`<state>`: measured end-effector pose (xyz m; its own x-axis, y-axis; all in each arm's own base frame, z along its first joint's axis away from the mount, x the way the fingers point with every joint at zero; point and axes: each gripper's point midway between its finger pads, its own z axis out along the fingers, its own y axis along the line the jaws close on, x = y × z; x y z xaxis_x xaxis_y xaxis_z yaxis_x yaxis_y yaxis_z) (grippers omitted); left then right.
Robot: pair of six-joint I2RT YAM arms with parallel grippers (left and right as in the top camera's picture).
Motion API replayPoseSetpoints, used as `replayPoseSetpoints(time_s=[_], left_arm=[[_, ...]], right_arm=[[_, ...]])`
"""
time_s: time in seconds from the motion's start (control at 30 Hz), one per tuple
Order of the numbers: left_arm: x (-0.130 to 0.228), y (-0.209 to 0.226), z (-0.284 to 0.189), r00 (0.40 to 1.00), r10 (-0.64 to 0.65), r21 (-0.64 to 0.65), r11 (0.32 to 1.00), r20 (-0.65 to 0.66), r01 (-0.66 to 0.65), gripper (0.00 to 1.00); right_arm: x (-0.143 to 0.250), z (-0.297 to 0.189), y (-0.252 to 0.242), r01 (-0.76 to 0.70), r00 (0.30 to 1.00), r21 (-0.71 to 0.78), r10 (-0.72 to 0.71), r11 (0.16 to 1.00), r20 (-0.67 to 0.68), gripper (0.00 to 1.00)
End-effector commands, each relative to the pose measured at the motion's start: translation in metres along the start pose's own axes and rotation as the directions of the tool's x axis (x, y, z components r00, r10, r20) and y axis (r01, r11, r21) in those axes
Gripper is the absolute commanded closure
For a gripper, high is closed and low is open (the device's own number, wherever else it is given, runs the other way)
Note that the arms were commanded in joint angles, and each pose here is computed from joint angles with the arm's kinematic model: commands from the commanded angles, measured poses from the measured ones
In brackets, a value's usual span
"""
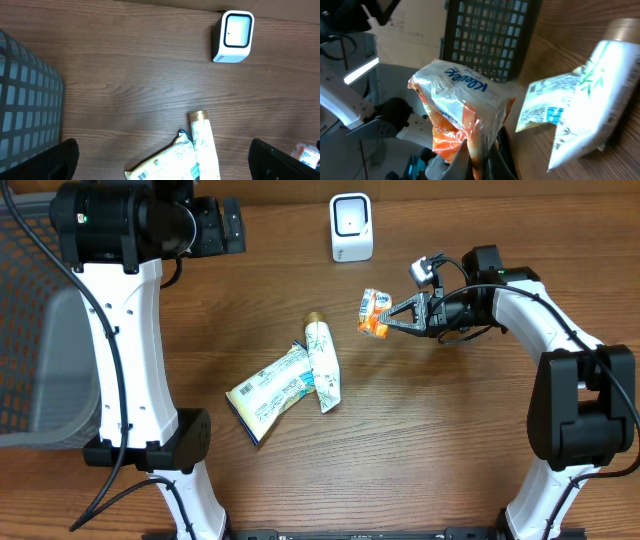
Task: Scan the item barcode
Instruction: 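Carry the tissue pack up and hold it in front of the scanner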
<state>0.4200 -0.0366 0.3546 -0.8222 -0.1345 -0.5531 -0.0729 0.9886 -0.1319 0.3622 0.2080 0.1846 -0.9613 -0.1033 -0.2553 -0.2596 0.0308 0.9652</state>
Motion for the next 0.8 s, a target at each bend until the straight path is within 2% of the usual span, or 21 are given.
replayPoseSetpoints(time_s=[0.0,0.17,0.33,0.4,0.47,0.5,0.53,0.6,0.77], left_arm=[[-0.002,0.0,-0.011,0.999,0.021,0.0,1.0,0.029,-0.021,0.0],[-0.002,0.0,-0.011,0.999,0.021,0.0,1.0,0.029,-0.021,0.0],[-0.002,0.0,-0.011,0.999,0.021,0.0,1.0,0.029,-0.021,0.01],[-0.002,0.0,-0.011,0.999,0.021,0.0,1.0,0.029,-0.021,0.0],[-0.002,0.0,-0.011,0.999,0.021,0.0,1.0,0.029,-0.021,0.01],[-0.002,0.0,-0.011,0.999,0.021,0.0,1.0,0.029,-0.021,0.01],[-0.002,0.0,-0.011,0.999,0.022,0.0,1.0,0.029,-0.022,0.01],[-0.002,0.0,-0.011,0.999,0.021,0.0,1.0,0.029,-0.021,0.0],[-0.002,0.0,-0.011,0.999,0.021,0.0,1.0,0.029,-0.021,0.0]], right_arm=[[-0.003,0.006,0.023,0.115,0.993,-0.081,-0.115,0.99,0.001,0.97],[0.001,0.016,0.024,0.167,0.985,-0.091,-0.169,0.982,-0.017,0.97],[-0.001,0.016,0.022,0.148,0.988,-0.075,-0.15,0.986,-0.023,0.96],[-0.005,0.017,0.01,0.125,0.991,-0.008,-0.125,0.992,-0.036,0.96],[-0.014,0.015,-0.016,0.043,0.999,0.166,-0.037,0.985,-0.034,0.96],[-0.019,0.012,-0.032,-0.014,1.0,0.277,0.018,0.961,-0.011,0.96],[-0.026,0.004,-0.053,-0.087,0.996,0.42,0.076,0.903,0.042,0.96],[-0.039,-0.015,-0.083,-0.163,0.986,0.635,0.097,0.755,0.138,0.96],[-0.065,-0.048,-0.096,-0.168,0.979,0.881,-0.029,0.441,0.201,0.96]])
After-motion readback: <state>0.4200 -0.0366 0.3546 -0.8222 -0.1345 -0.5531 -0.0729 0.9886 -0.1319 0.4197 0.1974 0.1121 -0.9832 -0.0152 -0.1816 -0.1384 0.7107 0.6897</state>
